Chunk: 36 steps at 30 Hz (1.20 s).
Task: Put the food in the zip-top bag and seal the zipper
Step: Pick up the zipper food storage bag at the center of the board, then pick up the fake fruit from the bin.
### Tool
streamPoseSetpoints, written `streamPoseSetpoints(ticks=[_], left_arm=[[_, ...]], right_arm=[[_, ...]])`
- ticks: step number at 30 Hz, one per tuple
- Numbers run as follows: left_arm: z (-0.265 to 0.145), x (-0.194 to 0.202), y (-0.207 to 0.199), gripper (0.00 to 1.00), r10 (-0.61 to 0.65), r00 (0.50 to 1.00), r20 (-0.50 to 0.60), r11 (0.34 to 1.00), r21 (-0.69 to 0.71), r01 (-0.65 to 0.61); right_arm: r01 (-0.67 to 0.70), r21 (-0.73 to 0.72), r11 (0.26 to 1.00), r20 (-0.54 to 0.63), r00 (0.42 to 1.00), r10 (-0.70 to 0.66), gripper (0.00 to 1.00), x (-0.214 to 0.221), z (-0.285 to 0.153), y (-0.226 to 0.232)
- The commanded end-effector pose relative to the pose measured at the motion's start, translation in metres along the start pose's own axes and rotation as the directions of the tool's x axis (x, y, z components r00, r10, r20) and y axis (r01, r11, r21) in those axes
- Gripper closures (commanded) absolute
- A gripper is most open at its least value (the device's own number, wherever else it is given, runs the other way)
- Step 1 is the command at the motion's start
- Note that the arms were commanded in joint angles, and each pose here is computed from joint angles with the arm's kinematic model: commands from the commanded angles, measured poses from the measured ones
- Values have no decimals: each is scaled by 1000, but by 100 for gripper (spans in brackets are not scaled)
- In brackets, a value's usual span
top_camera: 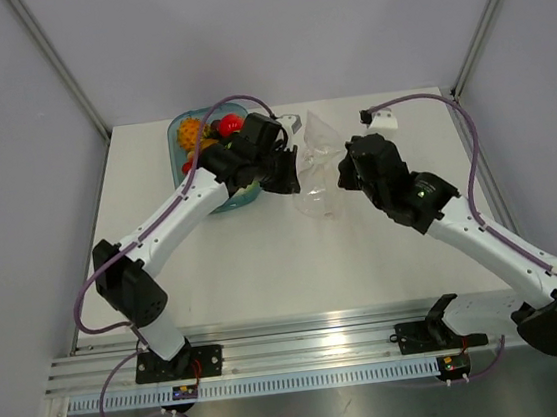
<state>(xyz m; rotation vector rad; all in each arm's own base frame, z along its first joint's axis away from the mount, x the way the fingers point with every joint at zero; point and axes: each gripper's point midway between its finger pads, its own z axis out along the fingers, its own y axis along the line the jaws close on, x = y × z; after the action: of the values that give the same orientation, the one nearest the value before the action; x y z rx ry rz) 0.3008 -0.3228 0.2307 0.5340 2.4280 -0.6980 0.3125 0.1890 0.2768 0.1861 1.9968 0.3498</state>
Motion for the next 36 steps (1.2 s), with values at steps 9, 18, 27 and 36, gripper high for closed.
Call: streamPoseSetpoints(ticks=[9, 18, 27, 36], left_arm=[[44, 27, 23, 100, -5, 995, -98, 998, -56, -1], [0, 2, 28, 29, -26, 999, 41, 1000, 13, 25], [-66, -19, 112, 28, -161, 964, 213, 979, -91, 183], [-38, -64, 190, 1, -235, 924, 302, 899, -294, 325]], right_arm=[[207, 143, 968, -311, 938, -154, 100, 80, 30, -31], [210, 132, 969, -328, 931, -157, 100, 91, 46, -25], [189, 92, 978, -332, 931, -149, 100, 90, 55, -10], [169, 63, 984, -329, 934, -139, 100, 85, 56, 0]])
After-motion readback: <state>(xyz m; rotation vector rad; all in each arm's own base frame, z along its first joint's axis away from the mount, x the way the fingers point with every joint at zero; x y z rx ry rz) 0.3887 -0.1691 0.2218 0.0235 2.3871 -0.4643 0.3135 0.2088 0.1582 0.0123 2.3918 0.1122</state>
